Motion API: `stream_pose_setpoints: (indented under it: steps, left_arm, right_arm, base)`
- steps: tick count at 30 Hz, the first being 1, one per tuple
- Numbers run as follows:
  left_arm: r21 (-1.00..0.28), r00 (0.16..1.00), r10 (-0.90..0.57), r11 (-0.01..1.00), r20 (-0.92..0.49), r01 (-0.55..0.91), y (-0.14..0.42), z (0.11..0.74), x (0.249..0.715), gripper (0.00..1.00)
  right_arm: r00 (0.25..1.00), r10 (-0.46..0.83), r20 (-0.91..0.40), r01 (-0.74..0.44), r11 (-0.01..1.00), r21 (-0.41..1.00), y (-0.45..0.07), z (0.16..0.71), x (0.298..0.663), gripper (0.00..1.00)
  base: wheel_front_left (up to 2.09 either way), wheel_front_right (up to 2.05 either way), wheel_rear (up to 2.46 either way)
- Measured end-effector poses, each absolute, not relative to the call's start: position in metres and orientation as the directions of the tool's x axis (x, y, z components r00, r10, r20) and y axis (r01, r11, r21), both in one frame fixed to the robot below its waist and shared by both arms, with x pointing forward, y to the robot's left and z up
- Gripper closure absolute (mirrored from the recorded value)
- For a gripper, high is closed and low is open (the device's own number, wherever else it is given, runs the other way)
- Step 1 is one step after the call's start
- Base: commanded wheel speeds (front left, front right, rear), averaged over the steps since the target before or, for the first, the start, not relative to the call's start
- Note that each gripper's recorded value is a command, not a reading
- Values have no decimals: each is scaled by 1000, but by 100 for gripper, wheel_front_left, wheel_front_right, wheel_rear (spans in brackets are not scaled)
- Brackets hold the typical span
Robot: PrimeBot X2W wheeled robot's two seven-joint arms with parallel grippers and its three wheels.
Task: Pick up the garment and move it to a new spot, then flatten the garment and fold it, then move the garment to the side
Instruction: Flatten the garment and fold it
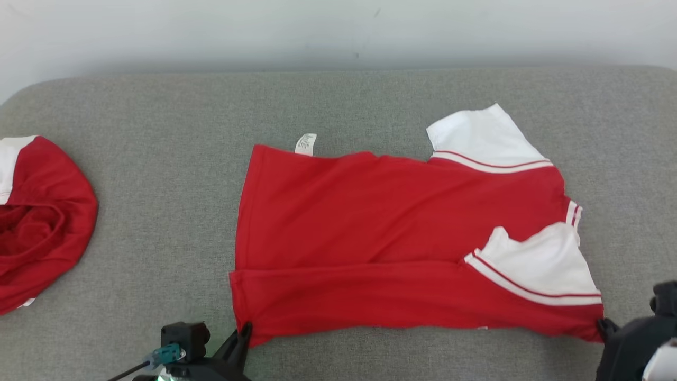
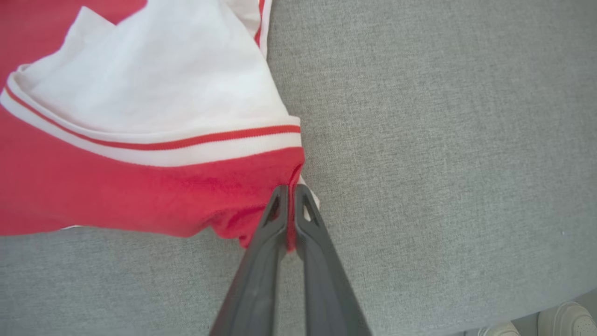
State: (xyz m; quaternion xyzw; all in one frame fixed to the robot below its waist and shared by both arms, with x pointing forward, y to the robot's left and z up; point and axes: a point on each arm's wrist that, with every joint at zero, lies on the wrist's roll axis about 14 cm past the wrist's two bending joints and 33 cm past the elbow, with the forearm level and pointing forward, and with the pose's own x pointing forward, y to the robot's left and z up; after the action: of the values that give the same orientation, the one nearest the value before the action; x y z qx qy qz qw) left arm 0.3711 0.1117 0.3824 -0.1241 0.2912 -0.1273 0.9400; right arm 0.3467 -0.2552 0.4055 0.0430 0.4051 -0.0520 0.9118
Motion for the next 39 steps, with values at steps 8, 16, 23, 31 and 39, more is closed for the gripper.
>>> stream_pose_setpoints:
  steps: [8,16,23,31,39]
  left_arm:
    - [-314,797,-301,938,-523,148,116,382,357,100]
    - [-327,767,-309,935,-562,137,115,377,340,0]
    - [-334,763,-292,937,-576,107,124,381,335,0]
    - [-334,809,-292,934,-509,127,136,418,370,0]
    - [-332,823,-360,917,-440,223,123,455,437,0]
  right_arm:
    - [651,-71,-756,170,984,53,-256,394,315,100]
    - [639,-104,-762,222,974,52,-264,382,304,0]
    - [706,-149,-692,230,973,26,-274,405,330,0]
    - [787,-160,-595,160,986,-54,-280,461,382,0]
    - [798,-60,-599,37,998,-51,-255,480,446,0]
  base:
    - [0,0,0]
    - [0,0,0]
    - [0,0,0]
    - [0,0,0]
    - [0,0,0]
